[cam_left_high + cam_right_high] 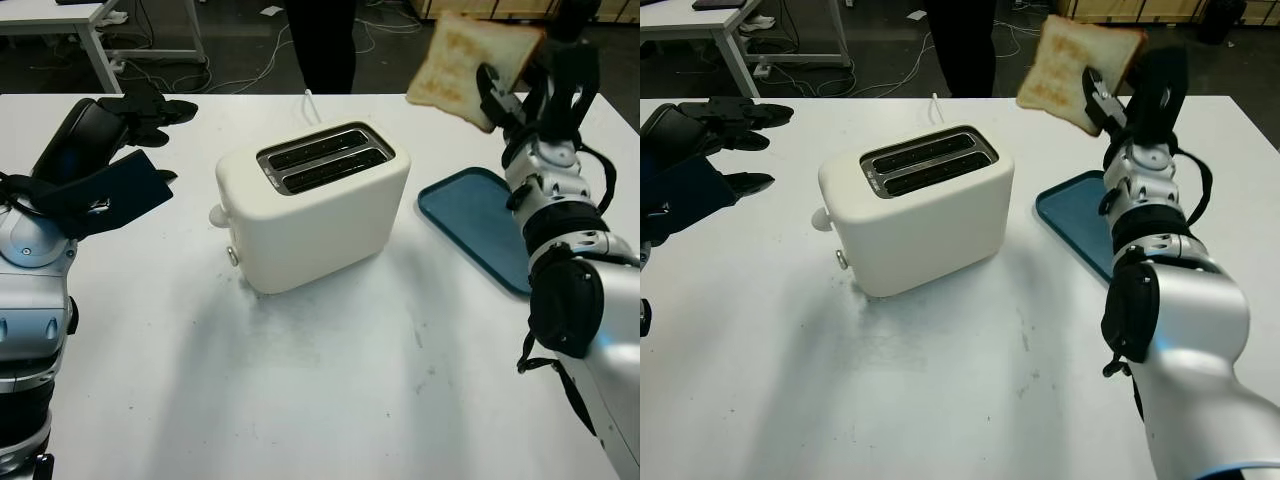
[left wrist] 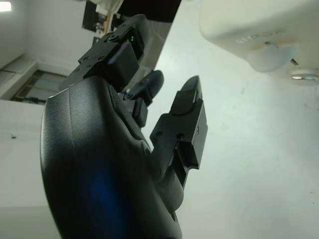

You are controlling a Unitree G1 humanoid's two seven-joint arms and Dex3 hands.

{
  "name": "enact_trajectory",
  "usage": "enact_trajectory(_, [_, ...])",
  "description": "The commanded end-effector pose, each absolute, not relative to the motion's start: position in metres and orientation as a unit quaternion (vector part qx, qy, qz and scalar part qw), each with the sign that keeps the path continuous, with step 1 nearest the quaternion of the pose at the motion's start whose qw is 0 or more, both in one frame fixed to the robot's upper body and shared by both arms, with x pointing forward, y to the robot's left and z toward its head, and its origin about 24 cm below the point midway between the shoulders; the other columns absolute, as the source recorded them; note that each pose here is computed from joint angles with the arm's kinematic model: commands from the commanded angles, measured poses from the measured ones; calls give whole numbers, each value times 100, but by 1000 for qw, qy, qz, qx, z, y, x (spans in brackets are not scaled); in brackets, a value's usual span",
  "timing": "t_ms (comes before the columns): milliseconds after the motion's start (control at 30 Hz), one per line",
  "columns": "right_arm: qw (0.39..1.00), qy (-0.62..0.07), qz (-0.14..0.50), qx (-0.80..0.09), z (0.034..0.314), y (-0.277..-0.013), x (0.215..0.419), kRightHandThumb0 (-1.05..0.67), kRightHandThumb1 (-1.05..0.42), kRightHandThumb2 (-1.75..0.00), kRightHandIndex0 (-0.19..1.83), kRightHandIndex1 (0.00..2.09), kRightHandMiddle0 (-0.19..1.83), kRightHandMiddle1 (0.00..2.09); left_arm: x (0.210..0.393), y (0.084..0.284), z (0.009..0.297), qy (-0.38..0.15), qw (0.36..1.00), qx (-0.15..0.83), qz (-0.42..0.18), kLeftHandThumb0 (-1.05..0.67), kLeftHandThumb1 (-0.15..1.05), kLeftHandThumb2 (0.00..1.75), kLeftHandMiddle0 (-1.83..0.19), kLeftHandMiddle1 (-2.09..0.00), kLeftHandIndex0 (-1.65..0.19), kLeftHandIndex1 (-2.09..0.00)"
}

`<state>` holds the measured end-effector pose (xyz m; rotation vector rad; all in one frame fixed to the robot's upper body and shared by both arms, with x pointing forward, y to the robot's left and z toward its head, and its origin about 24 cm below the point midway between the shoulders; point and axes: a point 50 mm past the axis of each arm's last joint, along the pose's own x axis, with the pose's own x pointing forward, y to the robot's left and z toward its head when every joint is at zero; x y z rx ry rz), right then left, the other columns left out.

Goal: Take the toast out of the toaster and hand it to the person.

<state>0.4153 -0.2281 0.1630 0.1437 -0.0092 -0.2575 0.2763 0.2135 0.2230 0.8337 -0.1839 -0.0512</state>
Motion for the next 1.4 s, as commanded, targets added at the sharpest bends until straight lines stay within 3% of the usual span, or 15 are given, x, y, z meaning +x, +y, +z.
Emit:
enact_trajectory(0, [988,11,-130,86,152,-226,414,-18,-92,-40,72,175,36,175,275,214,223,-86,906,413,-26,12,92,16,-40,-65,-63,0])
enact_trajectory(200, [985,36,-144,89,143,-222,413,-20,-92,-39,71,175,24,175,275,215,222,-84,906,414,-26,13,92,16,-39,-63,-62,0])
enact_trajectory(700, [987,78,-137,24,118,-207,409,-22,-92,-29,80,175,45,175,275,215,222,-84,907,413,-26,10,92,17,-41,-62,-63,0])
enact_trajectory(933, [988,86,-128,-2,115,-201,409,-28,-92,-34,84,175,46,175,274,215,222,-84,905,417,-26,10,92,16,-41,-62,-63,0])
enact_trajectory(1367, [987,82,-135,21,116,-204,409,-23,-92,-32,80,175,40,175,275,216,222,-84,905,417,-26,8,92,15,-41,-64,-63,-1])
